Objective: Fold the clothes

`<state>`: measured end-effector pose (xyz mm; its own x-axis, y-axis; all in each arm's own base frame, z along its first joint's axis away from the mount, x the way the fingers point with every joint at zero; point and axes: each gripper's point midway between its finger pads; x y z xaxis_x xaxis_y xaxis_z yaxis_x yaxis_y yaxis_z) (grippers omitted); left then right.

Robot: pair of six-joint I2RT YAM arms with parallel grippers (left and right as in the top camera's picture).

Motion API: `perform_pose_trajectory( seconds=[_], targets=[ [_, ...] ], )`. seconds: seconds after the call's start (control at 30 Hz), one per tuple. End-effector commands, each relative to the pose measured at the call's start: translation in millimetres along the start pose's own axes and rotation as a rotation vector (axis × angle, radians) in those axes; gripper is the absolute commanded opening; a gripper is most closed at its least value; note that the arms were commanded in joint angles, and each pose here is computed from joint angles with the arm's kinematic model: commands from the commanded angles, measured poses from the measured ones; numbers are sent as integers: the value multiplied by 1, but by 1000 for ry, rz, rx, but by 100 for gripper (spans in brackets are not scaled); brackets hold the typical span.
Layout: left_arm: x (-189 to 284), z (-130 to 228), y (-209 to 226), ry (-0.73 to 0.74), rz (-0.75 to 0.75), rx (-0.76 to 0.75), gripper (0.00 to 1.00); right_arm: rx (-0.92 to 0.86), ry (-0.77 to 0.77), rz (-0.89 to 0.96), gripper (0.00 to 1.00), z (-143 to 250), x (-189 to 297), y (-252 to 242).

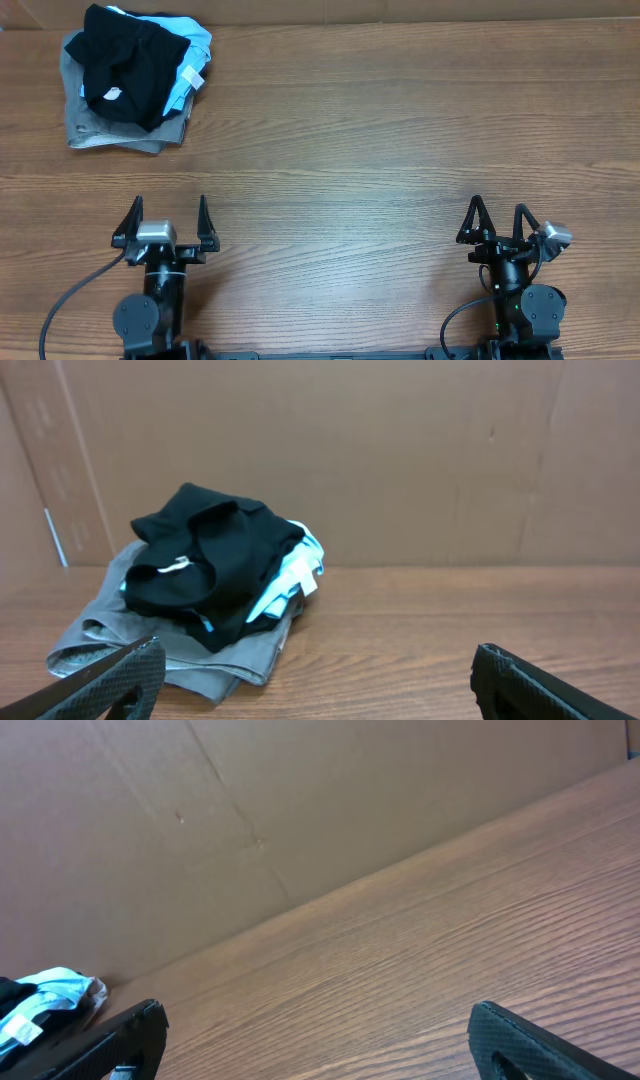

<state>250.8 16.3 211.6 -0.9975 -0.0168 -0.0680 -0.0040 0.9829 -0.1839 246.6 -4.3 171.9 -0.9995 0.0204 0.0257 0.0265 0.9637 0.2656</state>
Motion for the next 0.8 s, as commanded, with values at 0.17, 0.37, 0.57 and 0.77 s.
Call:
perform_pose_trajectory(
  seconds=[0.17,0.37,0.57,0.77],
  targets=[
    [5,23,16,11,-72,57,100,-5,-3,-6,100,2,0,1],
    [10,51,23,119,-111,77,100,-5,-3,-6,100,2,0,1],
    [10,50,22,116,-106,77,100,-5,-3,-6,100,2,0,1],
    [10,50,22,117,-107,77,100,-5,-3,-6,100,2,0,1]
  ],
)
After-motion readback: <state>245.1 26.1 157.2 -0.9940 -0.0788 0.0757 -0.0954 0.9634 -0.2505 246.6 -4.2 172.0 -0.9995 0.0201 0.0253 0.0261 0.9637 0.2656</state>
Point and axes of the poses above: each gripper's point midway between its finger pads, its own x axis back along the fingers, its own y axis along the line the jaws close on, z = x × y, and after that the axes turned 10 degrees about x, right-handed
